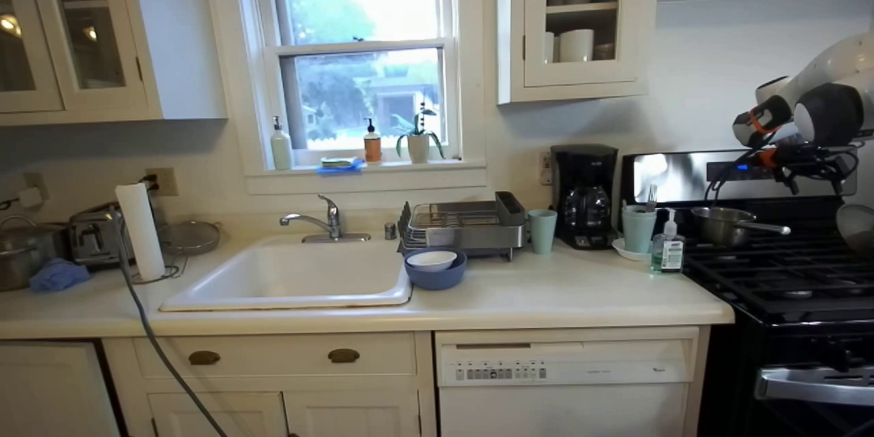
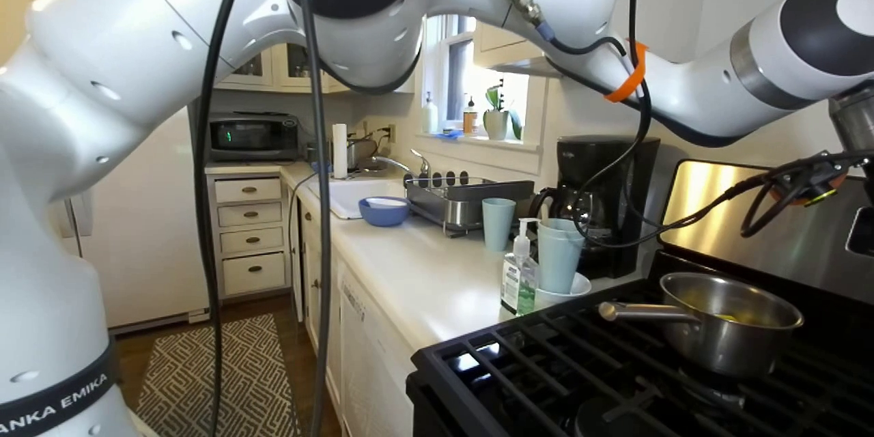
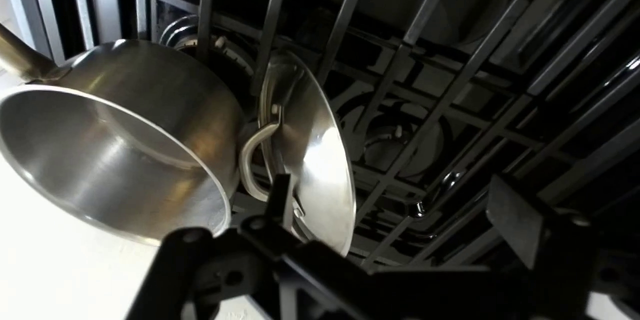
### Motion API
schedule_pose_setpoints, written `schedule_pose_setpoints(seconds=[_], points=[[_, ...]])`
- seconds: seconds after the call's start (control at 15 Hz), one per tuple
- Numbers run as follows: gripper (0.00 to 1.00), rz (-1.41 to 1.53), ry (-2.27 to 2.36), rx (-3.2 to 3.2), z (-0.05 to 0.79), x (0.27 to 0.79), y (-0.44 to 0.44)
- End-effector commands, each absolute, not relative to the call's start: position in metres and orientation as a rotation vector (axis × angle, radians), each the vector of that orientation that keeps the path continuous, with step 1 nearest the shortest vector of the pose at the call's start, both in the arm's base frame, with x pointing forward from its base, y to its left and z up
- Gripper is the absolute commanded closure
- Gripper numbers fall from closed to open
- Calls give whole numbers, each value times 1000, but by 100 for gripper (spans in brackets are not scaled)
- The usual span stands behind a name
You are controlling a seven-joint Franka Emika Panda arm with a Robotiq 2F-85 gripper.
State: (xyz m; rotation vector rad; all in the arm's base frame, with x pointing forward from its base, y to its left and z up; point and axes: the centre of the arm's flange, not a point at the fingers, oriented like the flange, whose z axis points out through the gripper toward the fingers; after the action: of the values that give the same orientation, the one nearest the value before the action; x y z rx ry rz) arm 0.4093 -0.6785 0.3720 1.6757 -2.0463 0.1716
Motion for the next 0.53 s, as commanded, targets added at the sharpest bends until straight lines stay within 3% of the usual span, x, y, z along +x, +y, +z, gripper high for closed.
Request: schedule_pose_setpoints(seconds=[0.0,0.47], points=[[0,167,-2055,1634,378,419,-720],[0,166,-2060,1613,353,409,-754]])
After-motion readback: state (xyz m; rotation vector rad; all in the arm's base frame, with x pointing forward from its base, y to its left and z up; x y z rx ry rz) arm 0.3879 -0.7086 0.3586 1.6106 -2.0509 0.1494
